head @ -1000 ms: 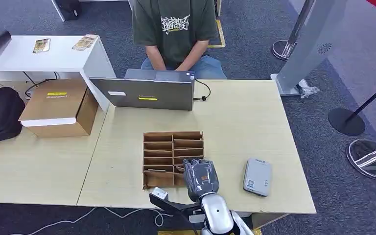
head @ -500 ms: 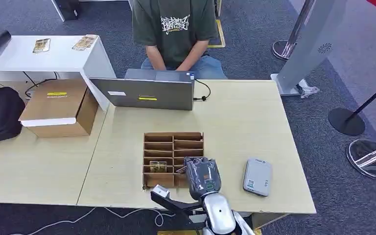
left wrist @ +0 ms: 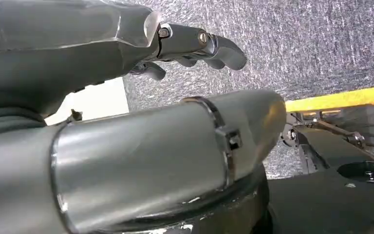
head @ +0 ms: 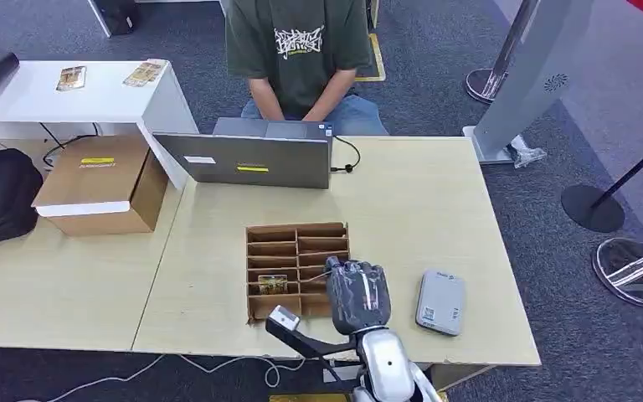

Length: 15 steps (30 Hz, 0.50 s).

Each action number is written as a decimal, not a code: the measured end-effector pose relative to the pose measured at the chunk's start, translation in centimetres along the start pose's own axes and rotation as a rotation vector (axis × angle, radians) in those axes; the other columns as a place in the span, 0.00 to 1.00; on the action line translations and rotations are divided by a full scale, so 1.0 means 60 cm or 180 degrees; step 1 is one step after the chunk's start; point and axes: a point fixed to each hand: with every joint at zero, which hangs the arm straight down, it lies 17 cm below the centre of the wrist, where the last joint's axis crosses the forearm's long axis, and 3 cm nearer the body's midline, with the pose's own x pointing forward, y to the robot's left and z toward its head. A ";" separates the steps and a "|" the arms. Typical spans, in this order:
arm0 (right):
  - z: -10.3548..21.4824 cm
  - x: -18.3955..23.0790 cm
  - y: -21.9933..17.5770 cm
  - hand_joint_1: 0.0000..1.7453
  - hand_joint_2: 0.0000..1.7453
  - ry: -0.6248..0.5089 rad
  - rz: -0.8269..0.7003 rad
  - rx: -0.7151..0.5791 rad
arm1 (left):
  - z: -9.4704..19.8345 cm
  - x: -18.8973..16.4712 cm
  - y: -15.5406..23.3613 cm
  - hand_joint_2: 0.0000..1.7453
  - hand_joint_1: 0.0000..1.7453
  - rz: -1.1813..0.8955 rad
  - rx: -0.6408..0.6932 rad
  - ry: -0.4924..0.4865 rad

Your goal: Pass the card to the sensor for recognition and then transmit it.

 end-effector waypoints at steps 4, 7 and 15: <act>0.004 -0.012 -0.032 1.00 1.00 0.0075 -0.0071 -0.0249 | 0.000 0.001 0.001 0.00 0.00 0.0002 0.0008 -0.0009; 0.009 -0.024 -0.063 1.00 1.00 0.0140 -0.0138 -0.0480 | 0.000 0.001 0.003 0.00 0.00 0.0003 0.0025 -0.0013; 0.029 -0.045 -0.128 1.00 1.00 0.0212 -0.0263 -0.0968 | -0.001 0.001 0.004 0.00 0.00 0.0018 0.0042 -0.0012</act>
